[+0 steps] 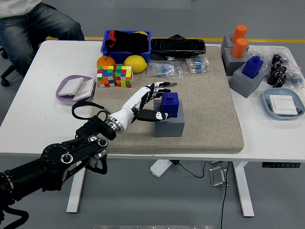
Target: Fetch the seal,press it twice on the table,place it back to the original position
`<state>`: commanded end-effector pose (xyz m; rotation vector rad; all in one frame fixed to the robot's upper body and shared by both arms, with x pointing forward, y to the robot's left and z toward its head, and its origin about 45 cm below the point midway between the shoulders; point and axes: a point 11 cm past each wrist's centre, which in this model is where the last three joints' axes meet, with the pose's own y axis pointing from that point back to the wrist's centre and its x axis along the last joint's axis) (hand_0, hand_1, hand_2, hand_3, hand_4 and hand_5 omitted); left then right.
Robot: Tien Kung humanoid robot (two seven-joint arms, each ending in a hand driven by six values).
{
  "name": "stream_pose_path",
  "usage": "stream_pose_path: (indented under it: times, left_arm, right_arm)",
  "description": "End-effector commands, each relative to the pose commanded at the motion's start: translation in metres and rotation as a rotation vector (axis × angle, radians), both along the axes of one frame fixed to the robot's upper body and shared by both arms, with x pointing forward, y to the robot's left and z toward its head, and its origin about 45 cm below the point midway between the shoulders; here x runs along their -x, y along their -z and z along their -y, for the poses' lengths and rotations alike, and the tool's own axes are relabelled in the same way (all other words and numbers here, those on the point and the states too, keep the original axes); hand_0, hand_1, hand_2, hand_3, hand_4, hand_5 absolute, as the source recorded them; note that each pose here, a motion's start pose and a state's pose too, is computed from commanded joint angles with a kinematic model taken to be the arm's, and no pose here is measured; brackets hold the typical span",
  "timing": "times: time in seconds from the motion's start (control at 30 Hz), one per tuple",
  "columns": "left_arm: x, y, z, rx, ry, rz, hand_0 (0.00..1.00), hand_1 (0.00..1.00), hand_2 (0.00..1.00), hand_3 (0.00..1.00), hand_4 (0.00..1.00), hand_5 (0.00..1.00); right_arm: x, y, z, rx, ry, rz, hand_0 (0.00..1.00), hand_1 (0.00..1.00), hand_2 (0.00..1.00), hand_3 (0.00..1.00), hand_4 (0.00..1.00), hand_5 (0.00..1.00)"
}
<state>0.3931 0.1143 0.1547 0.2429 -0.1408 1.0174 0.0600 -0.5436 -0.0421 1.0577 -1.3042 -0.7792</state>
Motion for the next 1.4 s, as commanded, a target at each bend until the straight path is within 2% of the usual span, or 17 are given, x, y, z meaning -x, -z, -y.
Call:
stream_pose_path:
  times: [0.2,0.23,1.0,1.03,1.2,1.23,1.4]
  left_arm:
    - [0.0009,0.0008,0.0033,-0.010,0.008,0.003,0.881,0.798,0.766,0.872,0.879,0.002]
    - [0.0006,0.0009,0.0035,-0.011,0.007,0.003,0.878,0.786,0.749,0.869,0.810,0.002]
    - [0.0005,0.0057,0.0071,-0.043,0.006,0.007,0.870,0.769,0.734,0.864,0.781,0.002]
    - [0.0002,0.0049,0.0074,-0.044,0.005,0.011,0.859,0.750,0.711,0.858,0.716,0.002]
    - [-0.0004,0.0040,0.0079,-0.054,0.002,0.021,0.859,0.750,0.711,0.858,0.716,0.002]
    - [-0.0003,0.0041,0.0081,-0.056,0.002,0.022,0.850,0.682,0.624,0.853,0.630,0.002]
    - [-0.0010,0.0040,0.0078,-0.064,-0.004,0.030,0.850,0.682,0.624,0.853,0.630,0.002]
  right_arm:
    - [-0.0003,-0.0008,0.0013,0.003,0.002,0.002,0.931,0.781,0.788,0.803,0.847,0.472]
    - [-0.0001,-0.0009,0.0015,0.003,0.003,0.002,0.931,0.781,0.787,0.803,0.848,0.471]
    - [-0.0001,-0.0015,0.0024,0.005,0.000,0.001,0.931,0.781,0.788,0.804,0.852,0.471]
    - [-0.0003,-0.0014,0.0021,0.005,-0.001,0.001,0.931,0.782,0.787,0.805,0.855,0.472]
    - [-0.0009,-0.0014,0.0018,0.004,-0.004,0.001,0.931,0.782,0.787,0.805,0.855,0.472]
    - [-0.0009,-0.0014,0.0019,0.004,-0.003,0.002,0.931,0.781,0.787,0.805,0.856,0.473]
    - [-0.0004,-0.0017,0.0026,0.005,-0.001,0.002,0.931,0.781,0.787,0.805,0.856,0.473]
